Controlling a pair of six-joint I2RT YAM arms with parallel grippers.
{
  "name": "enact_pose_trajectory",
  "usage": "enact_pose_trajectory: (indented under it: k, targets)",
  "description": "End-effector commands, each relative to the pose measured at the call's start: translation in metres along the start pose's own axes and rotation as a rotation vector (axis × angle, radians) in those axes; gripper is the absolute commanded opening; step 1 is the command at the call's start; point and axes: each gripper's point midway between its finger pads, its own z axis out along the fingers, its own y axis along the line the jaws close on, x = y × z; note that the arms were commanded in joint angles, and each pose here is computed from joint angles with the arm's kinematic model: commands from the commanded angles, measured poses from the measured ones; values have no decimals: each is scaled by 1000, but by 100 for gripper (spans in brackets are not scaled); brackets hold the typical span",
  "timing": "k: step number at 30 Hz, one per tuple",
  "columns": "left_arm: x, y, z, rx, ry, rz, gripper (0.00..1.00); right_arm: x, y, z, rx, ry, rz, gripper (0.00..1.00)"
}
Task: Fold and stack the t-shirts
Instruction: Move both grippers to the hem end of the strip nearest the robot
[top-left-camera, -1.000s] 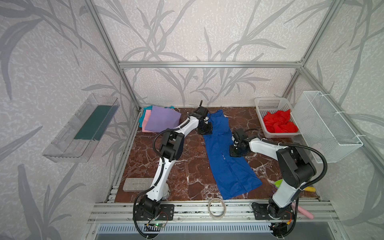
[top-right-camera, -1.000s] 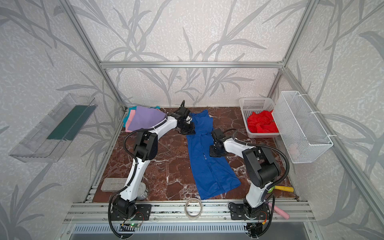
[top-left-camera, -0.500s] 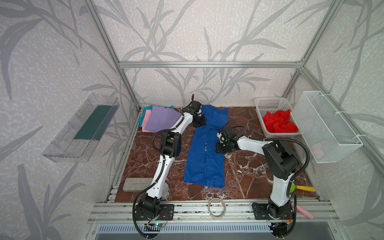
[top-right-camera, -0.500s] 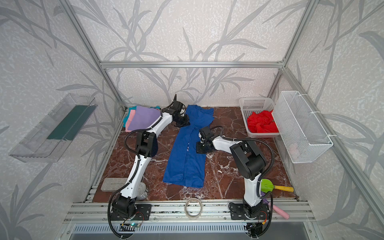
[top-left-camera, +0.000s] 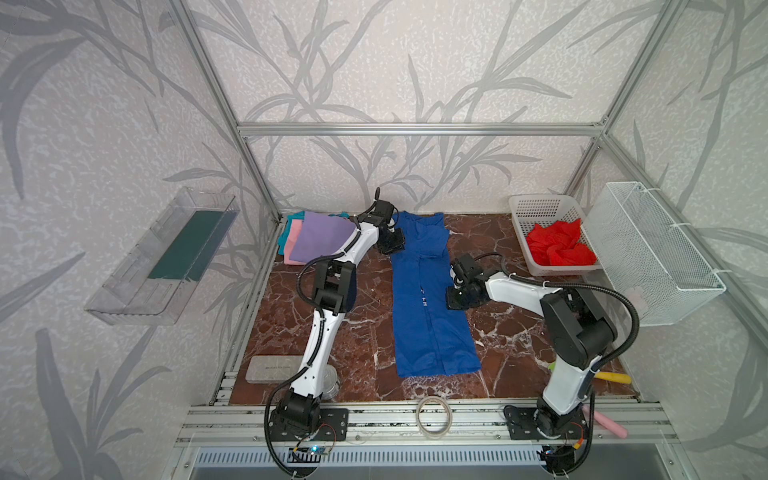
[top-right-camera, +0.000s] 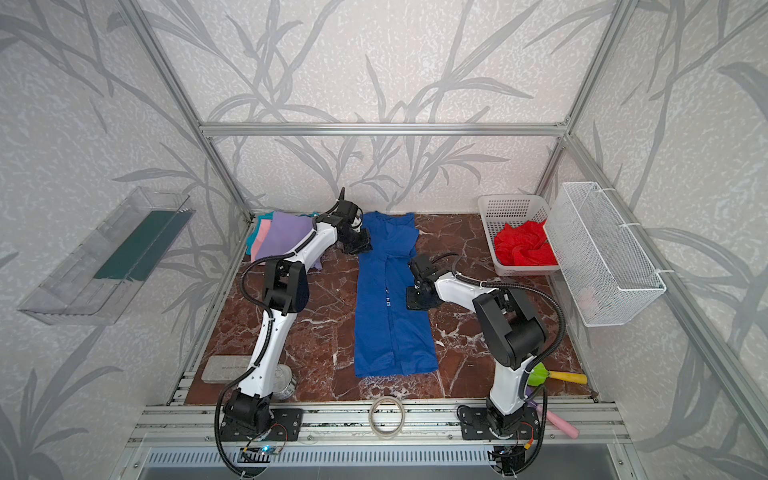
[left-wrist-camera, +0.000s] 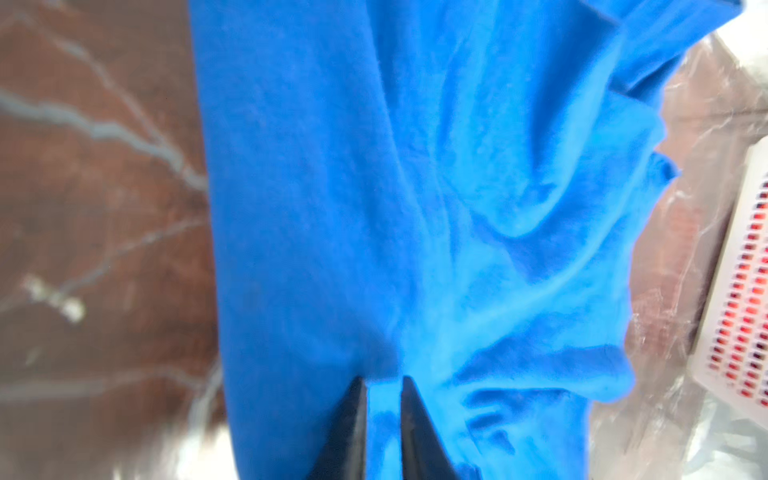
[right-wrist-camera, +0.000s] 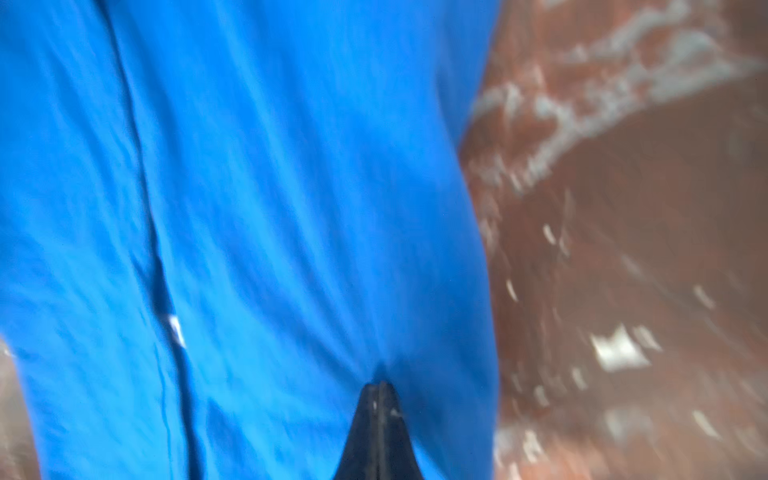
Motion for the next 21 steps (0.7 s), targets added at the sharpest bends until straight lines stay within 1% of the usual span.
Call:
enact_pose_trajectory:
  k: [1,4,7,9,11,14,15,17,18,21]
  targets:
    - [-13,-26,-61,10,-68,47,29,17,7,-38,109,-5,-137,4]
    - [-8,-37,-89,21,-71,53,35,30,15,-64,169,-33,-208,6]
    - [6,-46,-115,19,-77,73,36,52,20,-77,209,-25,-250,9]
    - [23,-46,-128,11,-88,85,36,72,23,-78,221,-1,-271,12]
    - [38,-41,-137,26,-113,71,35,89,28,-76,236,18,-301,19]
    - [62,-19,-146,0,-135,21,34,109,37,-70,247,48,-340,29]
    - [74,-10,-146,-13,-126,0,34,115,40,-67,251,59,-352,32]
    - [96,0,-147,-1,-111,-22,31,125,43,-60,255,84,-360,33]
    - [108,5,-147,-2,-103,-31,29,136,51,-56,242,100,-389,33]
    - [145,21,-147,-21,-69,-43,20,150,56,-44,205,136,-374,26]
